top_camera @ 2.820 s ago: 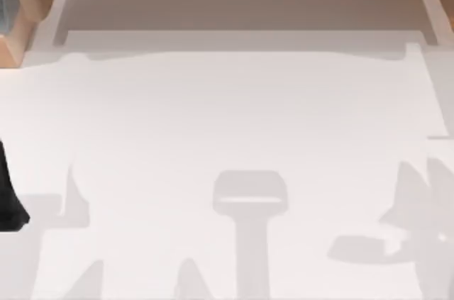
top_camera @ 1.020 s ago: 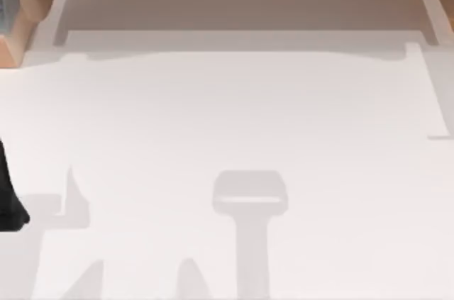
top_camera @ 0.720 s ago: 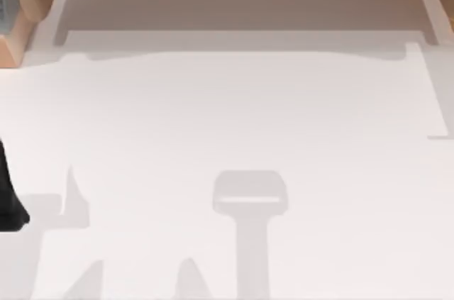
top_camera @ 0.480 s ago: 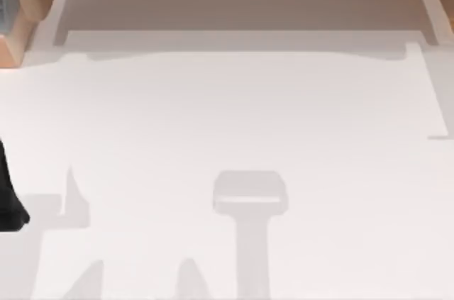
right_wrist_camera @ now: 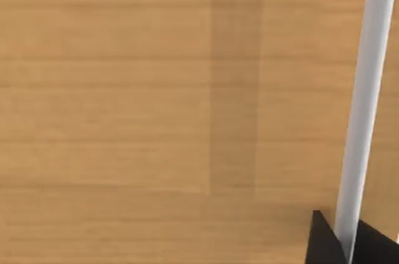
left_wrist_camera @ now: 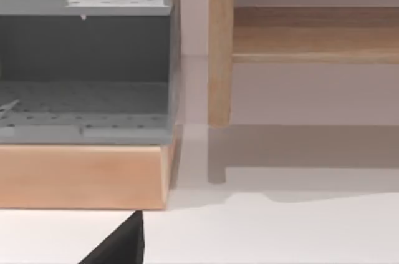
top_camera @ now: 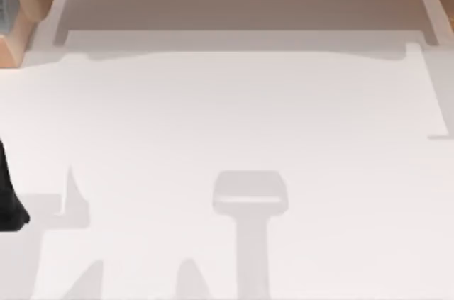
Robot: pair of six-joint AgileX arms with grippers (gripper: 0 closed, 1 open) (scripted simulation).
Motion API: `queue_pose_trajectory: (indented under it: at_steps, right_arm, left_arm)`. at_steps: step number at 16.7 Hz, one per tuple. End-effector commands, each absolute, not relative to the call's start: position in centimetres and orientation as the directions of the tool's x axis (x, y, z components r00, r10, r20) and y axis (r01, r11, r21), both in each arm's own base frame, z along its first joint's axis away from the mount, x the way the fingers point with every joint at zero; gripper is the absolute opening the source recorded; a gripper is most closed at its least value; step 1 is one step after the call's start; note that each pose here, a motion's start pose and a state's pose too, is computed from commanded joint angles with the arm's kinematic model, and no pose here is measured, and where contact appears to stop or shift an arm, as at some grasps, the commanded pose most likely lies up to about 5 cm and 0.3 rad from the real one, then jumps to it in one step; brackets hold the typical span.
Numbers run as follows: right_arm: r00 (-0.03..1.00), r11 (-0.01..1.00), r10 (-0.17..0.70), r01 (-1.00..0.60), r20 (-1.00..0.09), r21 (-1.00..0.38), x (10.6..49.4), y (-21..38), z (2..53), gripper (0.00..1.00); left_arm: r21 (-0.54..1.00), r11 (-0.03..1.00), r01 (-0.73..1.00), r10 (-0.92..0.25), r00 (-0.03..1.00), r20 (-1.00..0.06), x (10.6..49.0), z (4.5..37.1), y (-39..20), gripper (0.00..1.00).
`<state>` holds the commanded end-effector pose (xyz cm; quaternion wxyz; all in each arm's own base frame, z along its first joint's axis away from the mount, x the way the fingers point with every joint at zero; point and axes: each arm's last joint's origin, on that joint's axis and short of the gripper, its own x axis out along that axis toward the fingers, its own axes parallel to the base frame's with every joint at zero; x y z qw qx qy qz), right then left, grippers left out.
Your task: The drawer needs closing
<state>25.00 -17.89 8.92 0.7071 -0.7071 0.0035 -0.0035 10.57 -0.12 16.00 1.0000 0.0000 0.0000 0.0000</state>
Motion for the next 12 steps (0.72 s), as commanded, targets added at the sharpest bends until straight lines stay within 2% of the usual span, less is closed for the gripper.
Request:
queue_pose_trajectory:
  at_steps: [5,12]
  right_arm:
    - [1.0,0.006,-0.012,-0.005,-0.005,-1.0,25.1,-17.9,8.8,0.0]
    - [1.0,0.009,-0.012,-0.009,-0.01,-1.0,28.7,-18.1,8.7,0.0]
  left_arm:
    - [0.0,1.0,0.0,0.0,1.0,0.0,10.6,16.0,-0.1,1.0]
    - [0.0,1.0,0.0,0.0,1.0,0.0,10.6,16.0,-0.1,1.0]
